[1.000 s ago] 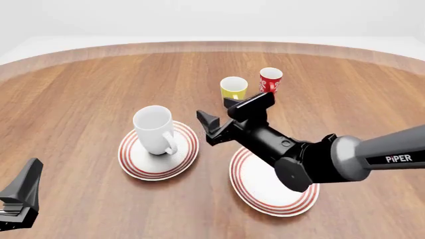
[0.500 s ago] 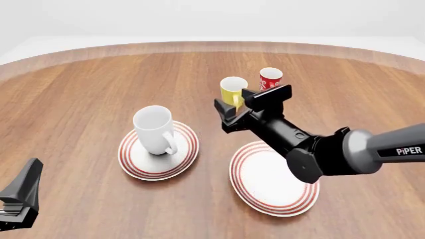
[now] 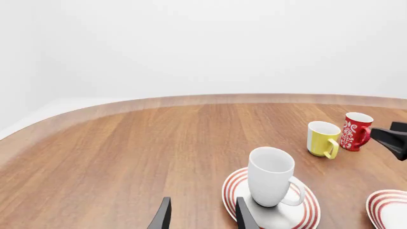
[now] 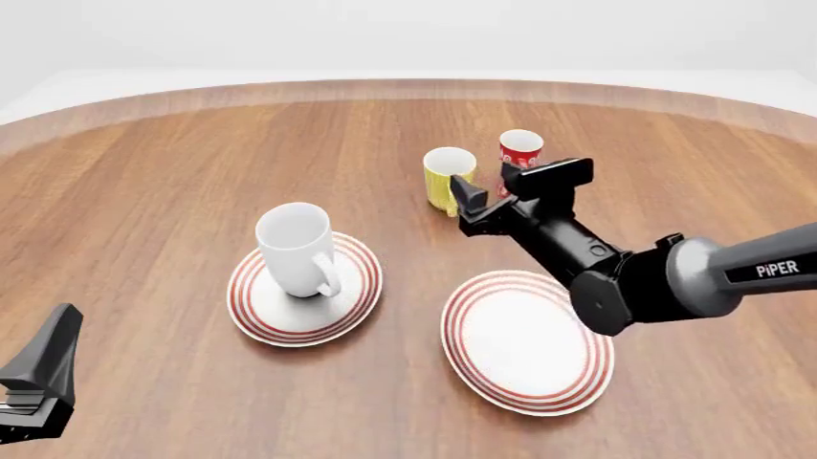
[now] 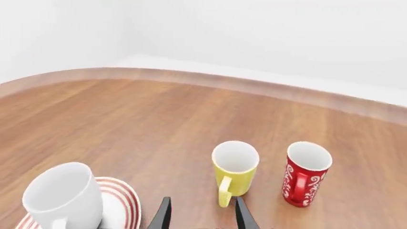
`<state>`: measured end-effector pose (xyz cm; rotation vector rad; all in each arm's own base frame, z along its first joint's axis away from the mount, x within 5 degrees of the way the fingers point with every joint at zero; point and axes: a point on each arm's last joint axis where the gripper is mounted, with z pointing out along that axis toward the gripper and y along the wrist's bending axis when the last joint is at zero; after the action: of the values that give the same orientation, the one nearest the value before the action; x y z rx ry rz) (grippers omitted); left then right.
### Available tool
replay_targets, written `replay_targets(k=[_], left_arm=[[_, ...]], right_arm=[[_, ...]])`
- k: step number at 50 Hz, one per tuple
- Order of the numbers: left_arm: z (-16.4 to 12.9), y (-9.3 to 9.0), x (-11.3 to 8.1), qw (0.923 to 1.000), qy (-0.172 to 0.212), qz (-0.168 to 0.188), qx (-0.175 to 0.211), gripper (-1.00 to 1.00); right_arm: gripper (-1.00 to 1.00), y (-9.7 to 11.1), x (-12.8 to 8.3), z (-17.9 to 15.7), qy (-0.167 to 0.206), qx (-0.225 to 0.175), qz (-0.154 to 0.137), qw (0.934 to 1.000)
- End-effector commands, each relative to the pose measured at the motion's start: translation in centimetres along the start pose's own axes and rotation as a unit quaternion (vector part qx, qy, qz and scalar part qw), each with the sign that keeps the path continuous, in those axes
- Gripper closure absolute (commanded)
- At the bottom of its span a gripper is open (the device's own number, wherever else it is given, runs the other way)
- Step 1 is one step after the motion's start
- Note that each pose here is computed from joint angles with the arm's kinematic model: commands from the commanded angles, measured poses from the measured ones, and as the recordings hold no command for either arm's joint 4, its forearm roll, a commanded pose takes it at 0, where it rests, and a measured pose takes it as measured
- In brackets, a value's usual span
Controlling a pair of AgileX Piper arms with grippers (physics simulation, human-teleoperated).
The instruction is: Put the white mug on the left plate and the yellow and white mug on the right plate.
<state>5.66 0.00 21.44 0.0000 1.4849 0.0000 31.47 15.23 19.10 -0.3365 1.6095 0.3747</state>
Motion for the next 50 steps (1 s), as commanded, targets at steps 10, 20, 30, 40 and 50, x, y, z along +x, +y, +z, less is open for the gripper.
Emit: replay_targets(k=[10,20,30,40,50], left_arm=[[0.0,0.0,0.0,1.0,0.0,0.0,0.0,-1.0],[0.0,0.0,0.0,1.0,0.0,0.0,0.0,-1.0],[0.0,0.0,0.0,1.0,0.0,0.0,0.0,-1.0],[0.0,0.0,0.0,1.0,0.0,0.0,0.0,-1.0],[0.0,0.0,0.0,1.0,0.0,0.0,0.0,-1.0]], right_arm=[[-1.0,-1.9,2.0,1.9,0.018,0.026,0.031,0.999],[-1.0,-2.1,2.9,3.2,0.023,0.028,0.036,0.9987],[-1.0,-2.3,3.2,4.4,0.033,0.03,0.034,0.9985],[-1.0,-2.4,3.3,5.3,0.037,0.03,0.022,0.9986],[-1.0,-2.7,3.4,6.5,0.039,0.034,0.019,0.9985]])
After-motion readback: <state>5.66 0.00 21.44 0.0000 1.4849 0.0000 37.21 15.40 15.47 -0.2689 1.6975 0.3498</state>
